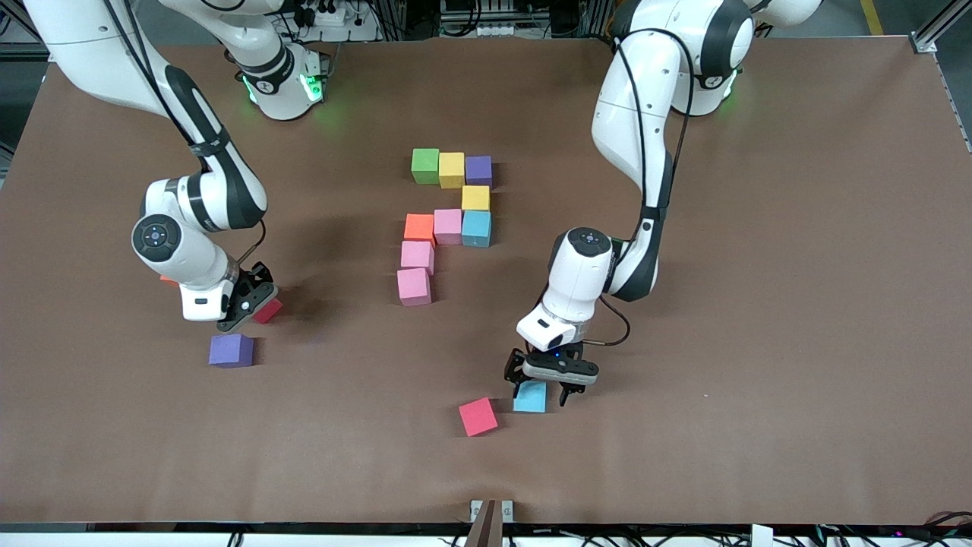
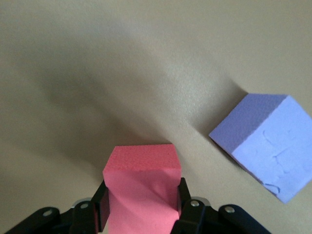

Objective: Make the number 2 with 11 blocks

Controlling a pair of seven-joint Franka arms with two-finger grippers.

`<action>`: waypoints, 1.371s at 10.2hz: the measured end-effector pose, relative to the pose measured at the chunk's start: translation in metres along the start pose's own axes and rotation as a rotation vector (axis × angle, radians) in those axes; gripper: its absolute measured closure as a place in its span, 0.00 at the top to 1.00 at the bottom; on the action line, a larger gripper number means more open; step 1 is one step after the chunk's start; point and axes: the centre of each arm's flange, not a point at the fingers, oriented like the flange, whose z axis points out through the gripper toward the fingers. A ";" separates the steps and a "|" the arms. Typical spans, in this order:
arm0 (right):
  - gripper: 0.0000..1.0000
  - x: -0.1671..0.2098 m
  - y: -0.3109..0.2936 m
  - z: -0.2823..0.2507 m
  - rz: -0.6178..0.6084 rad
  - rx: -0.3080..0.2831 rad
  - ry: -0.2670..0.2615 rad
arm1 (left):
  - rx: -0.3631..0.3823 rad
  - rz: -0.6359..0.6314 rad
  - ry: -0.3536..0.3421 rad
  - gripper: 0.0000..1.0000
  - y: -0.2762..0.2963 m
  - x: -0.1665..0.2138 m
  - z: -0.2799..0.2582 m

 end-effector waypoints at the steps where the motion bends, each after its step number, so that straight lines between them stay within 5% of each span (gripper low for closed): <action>1: 0.57 0.007 -0.001 -0.005 -0.012 -0.008 0.011 | 0.006 -0.006 0.002 1.00 0.001 -0.003 0.003; 4: 0.50 0.033 -0.010 -0.021 -0.060 -0.034 0.042 | 0.004 -0.026 0.010 1.00 0.010 -0.006 0.002; 14: 0.50 0.038 -0.013 -0.023 -0.068 -0.034 0.045 | 0.003 -0.038 0.016 1.00 0.015 -0.010 0.008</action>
